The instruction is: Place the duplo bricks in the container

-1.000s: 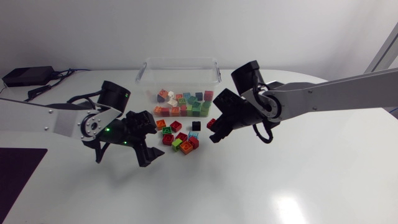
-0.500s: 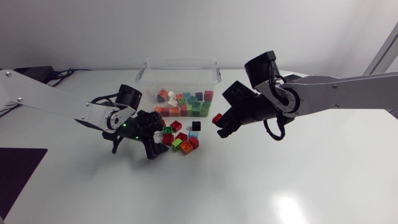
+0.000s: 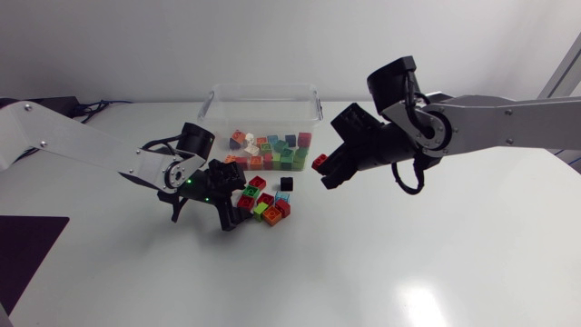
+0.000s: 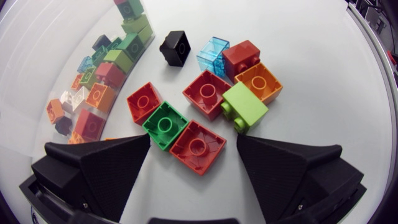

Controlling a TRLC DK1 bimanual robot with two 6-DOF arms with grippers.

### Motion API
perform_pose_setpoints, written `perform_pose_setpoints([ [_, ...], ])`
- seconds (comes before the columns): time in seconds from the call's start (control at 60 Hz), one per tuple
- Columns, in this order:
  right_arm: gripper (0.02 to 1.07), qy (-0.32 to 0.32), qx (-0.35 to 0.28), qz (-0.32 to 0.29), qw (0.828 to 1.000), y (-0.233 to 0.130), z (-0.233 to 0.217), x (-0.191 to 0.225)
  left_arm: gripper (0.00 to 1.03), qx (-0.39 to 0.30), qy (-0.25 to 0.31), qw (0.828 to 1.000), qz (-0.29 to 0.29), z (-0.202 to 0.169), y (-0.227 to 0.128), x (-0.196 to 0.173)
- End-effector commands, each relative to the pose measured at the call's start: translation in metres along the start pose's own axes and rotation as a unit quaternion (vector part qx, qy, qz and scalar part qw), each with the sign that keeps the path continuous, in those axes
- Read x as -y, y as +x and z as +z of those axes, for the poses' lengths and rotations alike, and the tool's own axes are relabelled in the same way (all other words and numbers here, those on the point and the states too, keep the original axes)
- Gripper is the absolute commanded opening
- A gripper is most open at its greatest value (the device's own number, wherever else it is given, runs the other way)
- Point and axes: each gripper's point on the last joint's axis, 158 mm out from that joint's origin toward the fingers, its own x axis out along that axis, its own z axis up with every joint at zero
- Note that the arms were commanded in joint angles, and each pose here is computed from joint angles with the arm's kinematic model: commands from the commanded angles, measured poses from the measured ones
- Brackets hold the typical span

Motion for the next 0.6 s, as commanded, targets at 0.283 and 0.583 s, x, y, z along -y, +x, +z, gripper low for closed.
perform_pose_setpoints([
  [0.283, 0.32, -0.014, 0.045, -0.015, 0.999, -0.02, 0.049, 0.017, 0.77, -0.014, 0.0, 0.999, -0.051, -0.022, -0.005, 0.041],
  [0.583, 0.32, -0.013, 0.052, -0.015, 0.998, -0.019, 0.06, 0.02, 0.75, 0.002, 0.0, 0.998, -0.061, -0.017, -0.015, 0.051],
])
